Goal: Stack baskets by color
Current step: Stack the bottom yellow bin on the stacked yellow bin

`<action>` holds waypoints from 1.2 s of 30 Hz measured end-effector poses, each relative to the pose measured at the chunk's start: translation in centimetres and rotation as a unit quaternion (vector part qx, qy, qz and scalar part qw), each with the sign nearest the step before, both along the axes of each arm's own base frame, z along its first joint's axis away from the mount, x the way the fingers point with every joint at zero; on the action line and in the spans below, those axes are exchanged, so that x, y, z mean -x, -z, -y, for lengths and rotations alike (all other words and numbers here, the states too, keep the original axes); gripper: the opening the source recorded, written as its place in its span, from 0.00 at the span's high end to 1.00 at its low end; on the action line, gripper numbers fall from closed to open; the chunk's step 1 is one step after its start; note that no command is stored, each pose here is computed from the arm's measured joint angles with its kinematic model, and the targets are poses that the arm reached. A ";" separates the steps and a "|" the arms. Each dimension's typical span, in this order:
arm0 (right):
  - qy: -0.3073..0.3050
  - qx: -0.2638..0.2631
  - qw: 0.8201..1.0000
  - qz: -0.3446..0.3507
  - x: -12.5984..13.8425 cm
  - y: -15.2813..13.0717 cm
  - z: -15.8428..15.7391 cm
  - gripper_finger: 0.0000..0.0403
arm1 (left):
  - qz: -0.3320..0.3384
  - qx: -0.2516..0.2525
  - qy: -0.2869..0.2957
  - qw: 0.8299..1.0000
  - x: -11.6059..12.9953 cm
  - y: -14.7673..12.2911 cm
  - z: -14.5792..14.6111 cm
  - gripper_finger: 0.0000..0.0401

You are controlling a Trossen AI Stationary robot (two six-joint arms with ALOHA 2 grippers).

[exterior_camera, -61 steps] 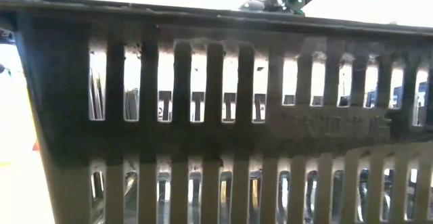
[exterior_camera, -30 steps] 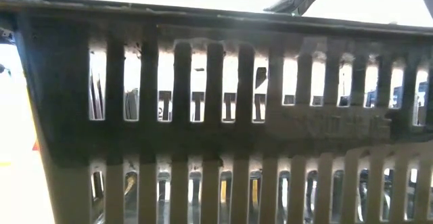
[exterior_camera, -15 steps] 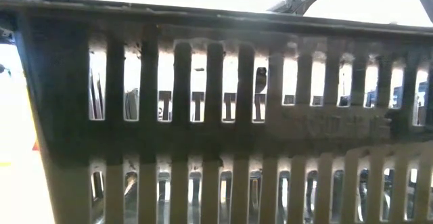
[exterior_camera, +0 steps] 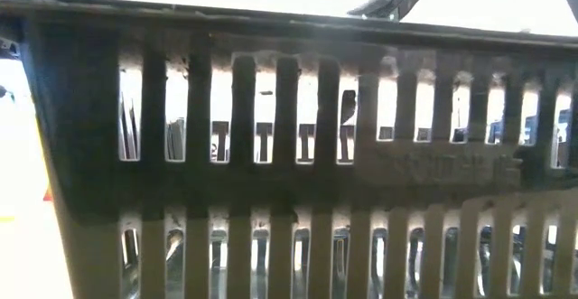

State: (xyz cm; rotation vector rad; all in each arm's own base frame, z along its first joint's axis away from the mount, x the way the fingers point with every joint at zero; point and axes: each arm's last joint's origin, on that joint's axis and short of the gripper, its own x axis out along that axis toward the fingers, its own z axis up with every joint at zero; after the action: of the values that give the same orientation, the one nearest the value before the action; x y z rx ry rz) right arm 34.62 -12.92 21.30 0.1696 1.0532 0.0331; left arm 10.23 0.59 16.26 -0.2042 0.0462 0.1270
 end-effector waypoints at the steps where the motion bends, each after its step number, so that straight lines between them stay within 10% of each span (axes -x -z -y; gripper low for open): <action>1: 0.003 0.001 1.000 0.005 0.1 -0.5 -0.1 0.72 | 0.000 0.000 0.000 1.000 0.0 0.0 0.0 0.73; 21: 0.055 0.077 0.995 0.026 -0.1 -4.2 -6.3 0.72 | 0.010 0.029 0.021 0.999 0.6 -4.2 0.1 0.73; 36: 0.135 0.130 0.982 -0.004 0.0 -4.0 -7.9 0.72 | -0.201 0.024 0.048 0.978 -1.7 -9.2 0.5 0.73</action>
State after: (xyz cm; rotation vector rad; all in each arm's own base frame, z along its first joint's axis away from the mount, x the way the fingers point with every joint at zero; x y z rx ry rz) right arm 34.60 -5.05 25.27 0.0749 1.0252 -0.3486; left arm 11.90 0.12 25.48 -0.2217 0.4614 0.0690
